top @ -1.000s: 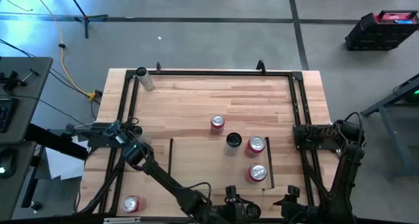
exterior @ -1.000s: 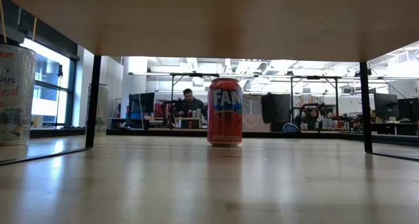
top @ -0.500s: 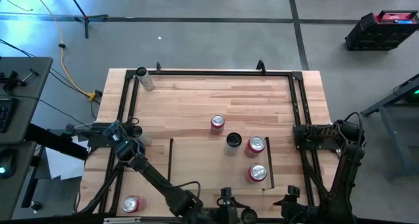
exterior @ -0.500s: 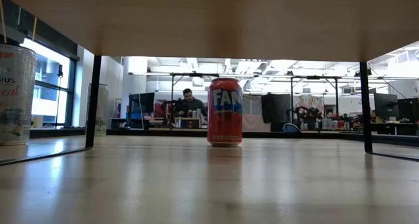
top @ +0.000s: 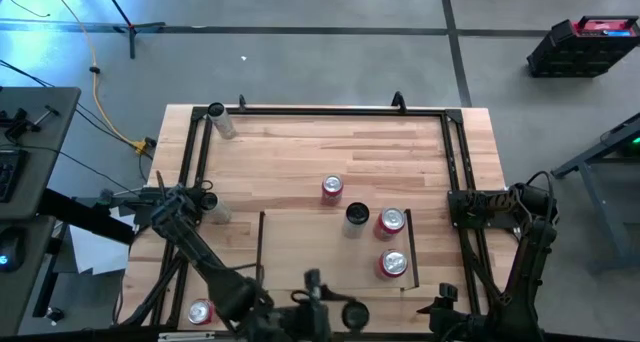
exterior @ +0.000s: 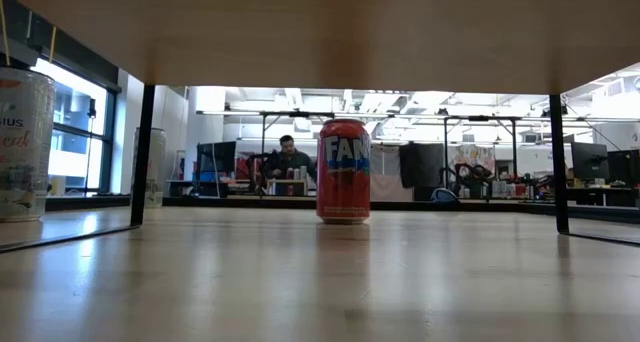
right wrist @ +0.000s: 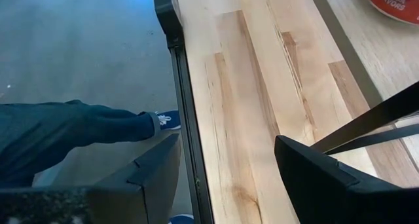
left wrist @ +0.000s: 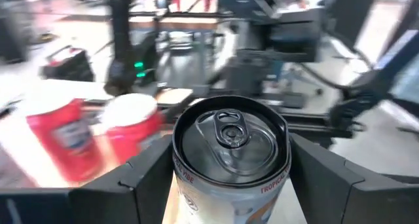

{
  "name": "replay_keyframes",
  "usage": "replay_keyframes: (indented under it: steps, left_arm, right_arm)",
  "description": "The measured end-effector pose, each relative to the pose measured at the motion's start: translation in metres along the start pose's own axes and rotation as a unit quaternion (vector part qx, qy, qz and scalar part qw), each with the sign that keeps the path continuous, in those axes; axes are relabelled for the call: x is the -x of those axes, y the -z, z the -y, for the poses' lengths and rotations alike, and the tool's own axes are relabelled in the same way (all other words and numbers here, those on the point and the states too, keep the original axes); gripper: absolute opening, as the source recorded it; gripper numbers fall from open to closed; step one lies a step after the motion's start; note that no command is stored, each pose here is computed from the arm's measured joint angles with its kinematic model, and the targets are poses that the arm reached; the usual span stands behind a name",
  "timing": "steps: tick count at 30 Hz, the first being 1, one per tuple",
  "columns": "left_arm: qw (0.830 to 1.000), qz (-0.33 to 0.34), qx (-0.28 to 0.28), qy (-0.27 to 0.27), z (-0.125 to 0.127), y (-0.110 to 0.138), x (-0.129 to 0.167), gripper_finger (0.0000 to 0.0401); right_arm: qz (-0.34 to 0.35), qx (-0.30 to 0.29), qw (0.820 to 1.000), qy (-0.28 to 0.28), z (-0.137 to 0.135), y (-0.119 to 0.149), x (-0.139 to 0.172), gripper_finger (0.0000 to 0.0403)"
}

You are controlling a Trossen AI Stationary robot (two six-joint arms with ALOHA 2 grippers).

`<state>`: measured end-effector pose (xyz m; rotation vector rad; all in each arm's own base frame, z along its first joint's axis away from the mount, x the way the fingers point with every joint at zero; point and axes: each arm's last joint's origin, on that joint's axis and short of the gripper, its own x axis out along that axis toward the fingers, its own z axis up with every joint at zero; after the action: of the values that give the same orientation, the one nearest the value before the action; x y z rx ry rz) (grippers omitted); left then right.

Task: Place canned beverage on shelf
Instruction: Put the bottom white yellow soda can on the shelf aligned with the white yellow soda can

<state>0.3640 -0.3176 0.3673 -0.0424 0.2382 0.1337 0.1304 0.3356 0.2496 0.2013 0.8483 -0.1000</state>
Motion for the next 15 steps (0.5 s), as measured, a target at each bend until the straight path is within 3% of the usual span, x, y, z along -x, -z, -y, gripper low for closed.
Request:
replay_keyframes:
  steps: [6,15]
  left_arm:
    - [0.996,-0.004,0.032,-0.08,-0.017,-0.004,0.005,0.0244]
    - [0.992,-0.026,0.055,-0.112,-0.035,0.0,-0.011,0.0244]
  right_arm:
    - [0.002,-0.007,1.0,-0.007,-0.002,-0.001,0.0,0.0232]
    - [0.025,0.02,0.998,-0.045,-0.016,-0.026,0.024,0.0232]
